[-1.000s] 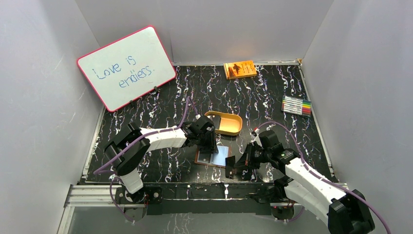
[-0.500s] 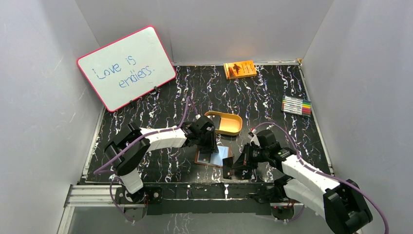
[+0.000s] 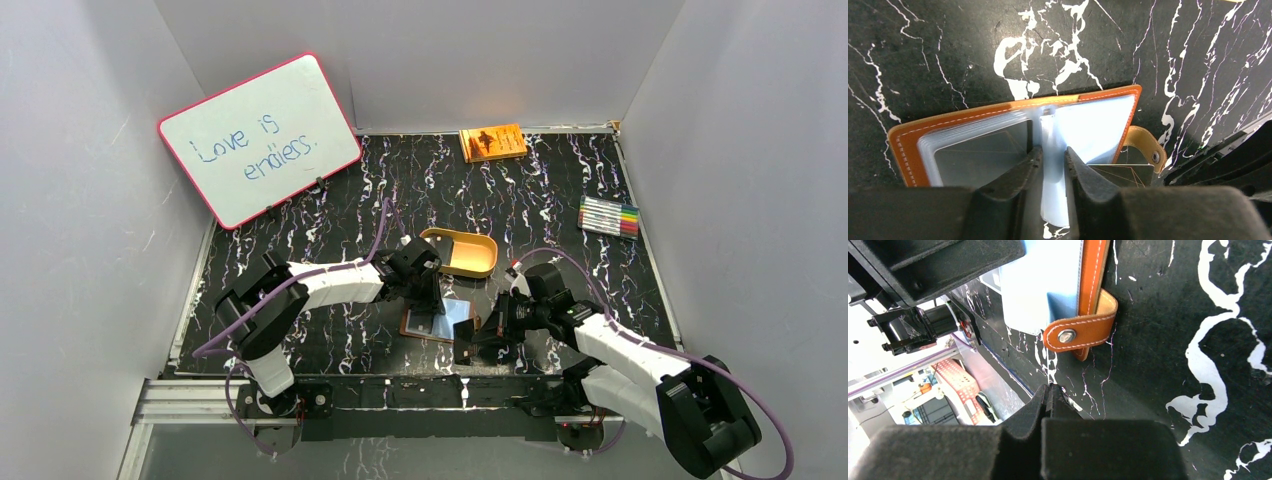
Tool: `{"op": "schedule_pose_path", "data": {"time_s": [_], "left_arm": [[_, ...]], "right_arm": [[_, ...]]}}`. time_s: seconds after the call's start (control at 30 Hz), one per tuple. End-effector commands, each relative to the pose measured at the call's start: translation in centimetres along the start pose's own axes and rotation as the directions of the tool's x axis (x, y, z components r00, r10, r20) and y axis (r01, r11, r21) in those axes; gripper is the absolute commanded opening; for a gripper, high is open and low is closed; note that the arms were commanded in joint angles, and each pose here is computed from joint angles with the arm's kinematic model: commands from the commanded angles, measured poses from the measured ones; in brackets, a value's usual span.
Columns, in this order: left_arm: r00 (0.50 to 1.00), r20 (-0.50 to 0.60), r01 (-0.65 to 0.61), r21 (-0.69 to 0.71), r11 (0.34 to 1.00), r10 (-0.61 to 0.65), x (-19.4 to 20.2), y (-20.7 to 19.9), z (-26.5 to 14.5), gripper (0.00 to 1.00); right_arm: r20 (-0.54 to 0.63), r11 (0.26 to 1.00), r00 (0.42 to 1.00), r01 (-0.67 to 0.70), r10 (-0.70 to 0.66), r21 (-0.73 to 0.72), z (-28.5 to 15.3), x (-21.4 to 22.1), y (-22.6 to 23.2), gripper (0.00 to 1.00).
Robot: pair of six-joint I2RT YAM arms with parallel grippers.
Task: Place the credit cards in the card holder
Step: Turn over the card slot in the card holder.
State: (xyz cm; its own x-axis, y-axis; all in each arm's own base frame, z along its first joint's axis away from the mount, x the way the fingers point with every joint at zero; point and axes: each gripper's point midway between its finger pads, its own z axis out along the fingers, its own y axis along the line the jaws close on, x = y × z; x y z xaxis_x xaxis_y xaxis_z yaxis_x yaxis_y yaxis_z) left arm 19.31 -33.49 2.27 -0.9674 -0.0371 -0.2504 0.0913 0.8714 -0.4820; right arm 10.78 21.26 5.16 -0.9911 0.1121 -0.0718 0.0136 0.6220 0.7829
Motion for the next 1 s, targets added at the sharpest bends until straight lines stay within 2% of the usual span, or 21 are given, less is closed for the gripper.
{"op": "schedule_pose_path", "data": {"time_s": [0.0,0.1,0.17,0.57,0.7,0.97], "left_arm": [[0.998,-0.06,-0.007,-0.146,0.989,-0.002,2.1,4.1,1.0,0.14],[0.999,-0.051,-0.008,-0.153,0.988,0.0,2.0,4.1,0.8,0.03],[0.999,-0.047,-0.008,-0.156,0.988,0.0,1.9,4.2,0.8,0.0],[0.998,-0.052,0.018,-0.145,0.989,-0.026,2.1,4.4,0.8,0.0],[0.998,-0.045,0.025,-0.133,0.991,-0.031,1.8,4.1,0.7,0.0],[0.999,-0.039,0.029,-0.118,0.993,-0.034,1.6,3.7,0.4,0.0]], "right_arm": [[0.014,0.998,0.999,0.048,-0.047,-0.047,-0.2,-0.6,1.5,0.0],[0.019,0.998,0.998,0.054,-0.053,-0.039,-0.4,-0.6,1.6,0.0],[0.025,0.998,0.998,0.055,-0.055,-0.023,-0.7,-0.6,1.5,0.0],[0.041,0.994,0.996,0.083,-0.08,-0.07,-0.8,-1.1,2.7,0.0],[0.006,0.997,0.998,0.066,-0.066,-0.028,-0.4,-1.3,2.2,0.0],[0.016,1.0,0.999,0.032,-0.032,0.001,0.2,-1.3,1.0,0.0]]}}
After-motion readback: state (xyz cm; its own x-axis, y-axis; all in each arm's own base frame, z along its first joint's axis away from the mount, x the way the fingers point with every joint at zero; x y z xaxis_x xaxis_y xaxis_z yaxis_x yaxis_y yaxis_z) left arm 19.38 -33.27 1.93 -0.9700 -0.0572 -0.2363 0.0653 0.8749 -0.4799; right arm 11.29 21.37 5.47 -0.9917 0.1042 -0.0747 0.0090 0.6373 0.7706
